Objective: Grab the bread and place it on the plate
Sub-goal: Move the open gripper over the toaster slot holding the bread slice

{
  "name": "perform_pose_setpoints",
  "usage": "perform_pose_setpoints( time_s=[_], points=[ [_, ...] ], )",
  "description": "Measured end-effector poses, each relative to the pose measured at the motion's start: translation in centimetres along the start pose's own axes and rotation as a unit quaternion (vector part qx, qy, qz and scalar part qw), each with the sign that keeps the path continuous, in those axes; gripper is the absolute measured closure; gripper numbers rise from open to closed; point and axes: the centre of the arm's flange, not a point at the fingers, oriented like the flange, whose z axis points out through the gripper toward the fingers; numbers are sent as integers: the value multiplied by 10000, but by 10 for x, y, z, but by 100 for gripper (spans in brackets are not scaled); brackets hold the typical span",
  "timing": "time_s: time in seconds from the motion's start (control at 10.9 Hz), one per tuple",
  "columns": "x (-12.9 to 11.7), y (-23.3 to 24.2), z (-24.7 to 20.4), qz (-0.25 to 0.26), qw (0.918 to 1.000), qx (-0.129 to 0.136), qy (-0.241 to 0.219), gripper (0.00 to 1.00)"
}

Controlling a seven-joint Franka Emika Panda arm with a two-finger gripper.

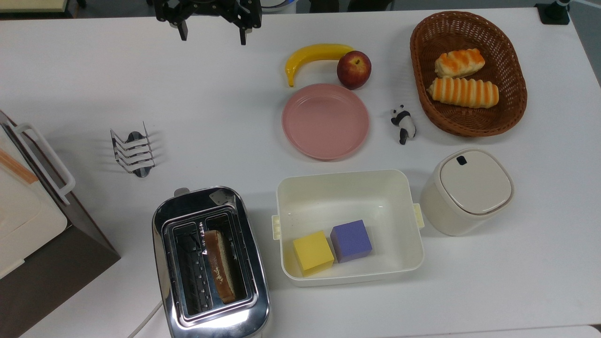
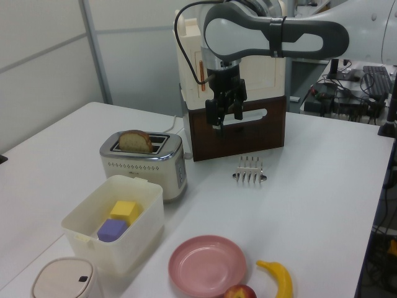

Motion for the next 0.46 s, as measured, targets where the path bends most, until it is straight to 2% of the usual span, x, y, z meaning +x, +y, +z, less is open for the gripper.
perform_pose_setpoints(
  time_s=[0.46],
  points=[
    [0, 6, 0, 56, 10000, 23, -2, 0]
  ],
)
